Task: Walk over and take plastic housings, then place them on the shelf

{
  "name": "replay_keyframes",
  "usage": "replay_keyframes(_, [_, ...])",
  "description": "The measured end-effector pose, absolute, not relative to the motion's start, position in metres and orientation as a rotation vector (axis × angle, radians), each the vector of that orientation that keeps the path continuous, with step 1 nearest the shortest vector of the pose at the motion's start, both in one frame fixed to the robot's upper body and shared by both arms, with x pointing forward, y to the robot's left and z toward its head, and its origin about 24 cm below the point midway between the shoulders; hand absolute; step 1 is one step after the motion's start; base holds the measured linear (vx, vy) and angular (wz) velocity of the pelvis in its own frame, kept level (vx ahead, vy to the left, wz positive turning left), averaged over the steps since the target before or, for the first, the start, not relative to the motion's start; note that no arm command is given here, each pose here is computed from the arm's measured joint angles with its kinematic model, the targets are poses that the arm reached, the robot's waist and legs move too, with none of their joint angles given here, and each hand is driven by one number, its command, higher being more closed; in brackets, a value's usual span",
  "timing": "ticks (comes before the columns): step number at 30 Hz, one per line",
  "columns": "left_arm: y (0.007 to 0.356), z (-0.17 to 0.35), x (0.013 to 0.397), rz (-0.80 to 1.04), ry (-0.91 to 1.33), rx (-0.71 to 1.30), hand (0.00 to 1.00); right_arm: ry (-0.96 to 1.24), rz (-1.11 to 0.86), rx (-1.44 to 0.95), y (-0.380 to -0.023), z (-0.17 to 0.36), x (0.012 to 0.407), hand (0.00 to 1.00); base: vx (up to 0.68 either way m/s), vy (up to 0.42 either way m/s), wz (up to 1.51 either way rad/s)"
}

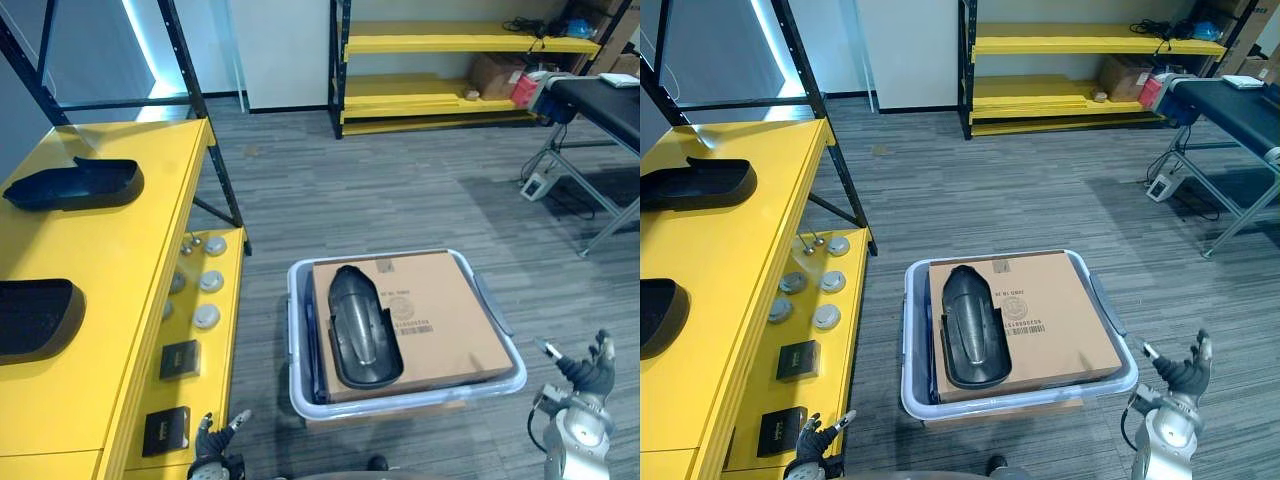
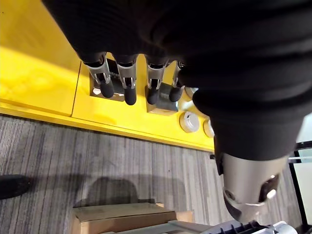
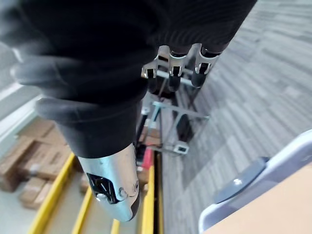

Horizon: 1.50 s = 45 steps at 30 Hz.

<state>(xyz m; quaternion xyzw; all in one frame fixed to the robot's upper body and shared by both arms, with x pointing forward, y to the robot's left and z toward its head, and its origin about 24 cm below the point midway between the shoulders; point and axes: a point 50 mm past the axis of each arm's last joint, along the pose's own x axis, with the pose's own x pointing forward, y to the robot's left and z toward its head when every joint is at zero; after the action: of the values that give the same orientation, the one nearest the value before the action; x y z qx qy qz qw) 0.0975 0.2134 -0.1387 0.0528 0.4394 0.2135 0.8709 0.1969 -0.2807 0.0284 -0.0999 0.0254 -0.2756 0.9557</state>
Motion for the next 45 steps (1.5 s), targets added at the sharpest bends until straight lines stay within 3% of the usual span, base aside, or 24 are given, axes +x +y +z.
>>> replay_keyframes(3, [0.208,-0.139,0.101,0.405,0.911,0.112,0.00,0.030,-0.362,-0.237,-0.243,0.028,0.213,0.00,0.04,0.002,0.15])
replay_keyframes(7, [0.207,-0.139,0.101,0.396,0.909,0.116,0.00,0.049,-0.249,-0.309,-0.216,0.021,0.220,0.00,0.03,0.022,0.20])
replay_keyframes(15, [0.201,-0.138,0.104,0.357,0.900,0.138,0.00,0.334,-0.190,-0.485,-0.205,-0.036,0.215,0.00,-0.01,0.002,0.20])
replay_keyframes(28, [0.187,-0.135,0.112,0.294,0.869,0.161,0.00,0.541,-0.280,-0.523,-0.195,-0.071,0.220,0.00,-0.05,-0.001,0.12])
replay_keyframes(29, [0.188,-0.135,0.113,0.301,0.866,0.165,0.00,0.548,-0.291,-0.530,-0.195,-0.071,0.222,1.00,-0.05,-0.003,0.18])
replay_keyframes(37, [0.187,-0.131,0.124,0.291,0.836,0.174,0.00,0.541,-0.321,-0.614,-0.204,-0.059,0.251,1.00,-0.04,0.023,0.04])
replay_keyframes(45, [0.187,-0.131,0.127,0.290,0.828,0.172,0.00,0.558,-0.177,-0.593,-0.177,-0.061,0.263,1.00,0.00,0.003,0.00])
